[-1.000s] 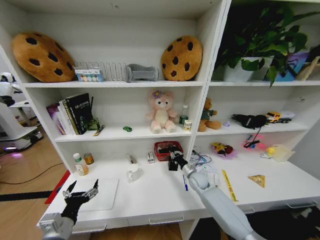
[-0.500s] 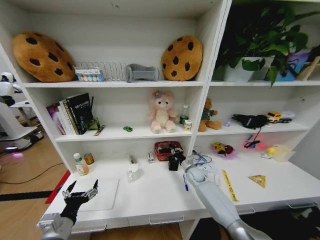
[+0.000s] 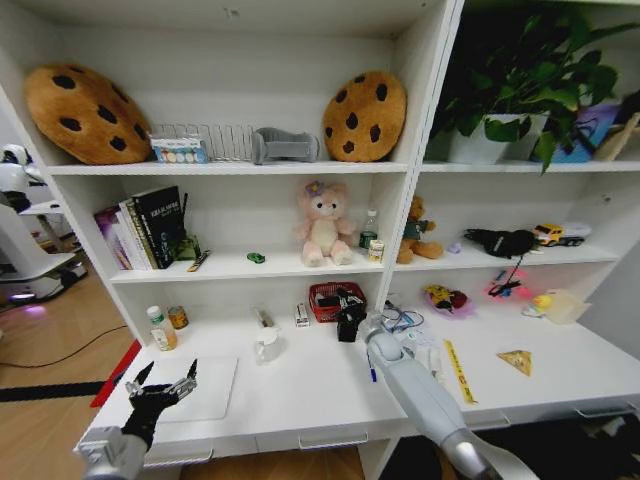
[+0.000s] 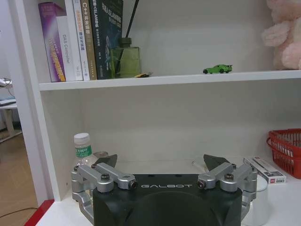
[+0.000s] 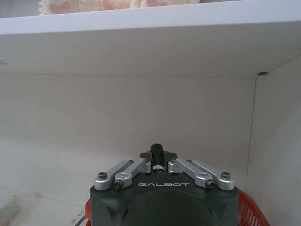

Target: Organize the objects on the table.

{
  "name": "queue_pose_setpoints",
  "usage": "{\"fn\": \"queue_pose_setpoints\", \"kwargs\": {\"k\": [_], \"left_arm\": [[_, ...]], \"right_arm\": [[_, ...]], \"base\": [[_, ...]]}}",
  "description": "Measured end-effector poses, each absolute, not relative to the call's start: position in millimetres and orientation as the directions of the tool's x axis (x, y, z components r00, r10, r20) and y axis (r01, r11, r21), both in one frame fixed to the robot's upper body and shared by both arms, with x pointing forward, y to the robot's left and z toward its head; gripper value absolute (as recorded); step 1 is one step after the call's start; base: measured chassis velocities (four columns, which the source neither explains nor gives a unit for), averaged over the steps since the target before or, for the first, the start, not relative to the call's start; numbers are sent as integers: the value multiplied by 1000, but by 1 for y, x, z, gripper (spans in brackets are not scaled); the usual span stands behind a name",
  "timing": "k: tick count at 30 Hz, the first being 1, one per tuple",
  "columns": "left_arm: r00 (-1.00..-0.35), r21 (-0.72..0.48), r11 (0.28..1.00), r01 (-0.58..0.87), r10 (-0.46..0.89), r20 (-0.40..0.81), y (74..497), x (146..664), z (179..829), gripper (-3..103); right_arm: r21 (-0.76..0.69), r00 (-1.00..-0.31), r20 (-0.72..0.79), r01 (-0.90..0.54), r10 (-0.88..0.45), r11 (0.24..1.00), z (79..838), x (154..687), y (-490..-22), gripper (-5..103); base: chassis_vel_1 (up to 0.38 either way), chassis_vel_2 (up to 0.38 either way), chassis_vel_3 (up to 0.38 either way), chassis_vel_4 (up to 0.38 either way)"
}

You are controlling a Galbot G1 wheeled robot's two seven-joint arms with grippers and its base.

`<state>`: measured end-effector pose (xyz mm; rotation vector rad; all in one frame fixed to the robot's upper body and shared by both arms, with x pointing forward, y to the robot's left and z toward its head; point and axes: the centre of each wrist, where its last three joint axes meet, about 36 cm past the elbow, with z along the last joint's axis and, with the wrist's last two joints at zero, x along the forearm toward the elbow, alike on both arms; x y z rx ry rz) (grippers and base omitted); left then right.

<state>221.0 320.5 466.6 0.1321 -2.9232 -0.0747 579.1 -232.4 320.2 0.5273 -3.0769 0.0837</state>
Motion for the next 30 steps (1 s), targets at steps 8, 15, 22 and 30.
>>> {"fn": "queue_pose_setpoints", "kwargs": {"k": [8, 15, 22, 30], "left_arm": [[-973, 52, 995, -85, -94, 209, 322, 224, 466, 100], [-973, 44, 995, -85, -92, 213, 322, 224, 466, 100], [-972, 37, 995, -93, -99, 213, 322, 224, 468, 100], [-971, 39, 995, -94, -100, 219, 320, 222, 466, 100]], "right_arm": [[-68, -946, 33, -324, -322, 944, 314, 576, -240, 8], [-78, -948, 39, -317, -315, 945, 307, 576, -243, 31], [-67, -945, 21, -328, -328, 942, 314, 571, -241, 56], [-48, -930, 43, -367, -366, 929, 358, 513, -257, 84]], "base": [[0, 0, 0, 0], [0, 0, 0, 0], [0, 0, 0, 0], [0, 0, 0, 0]]}}
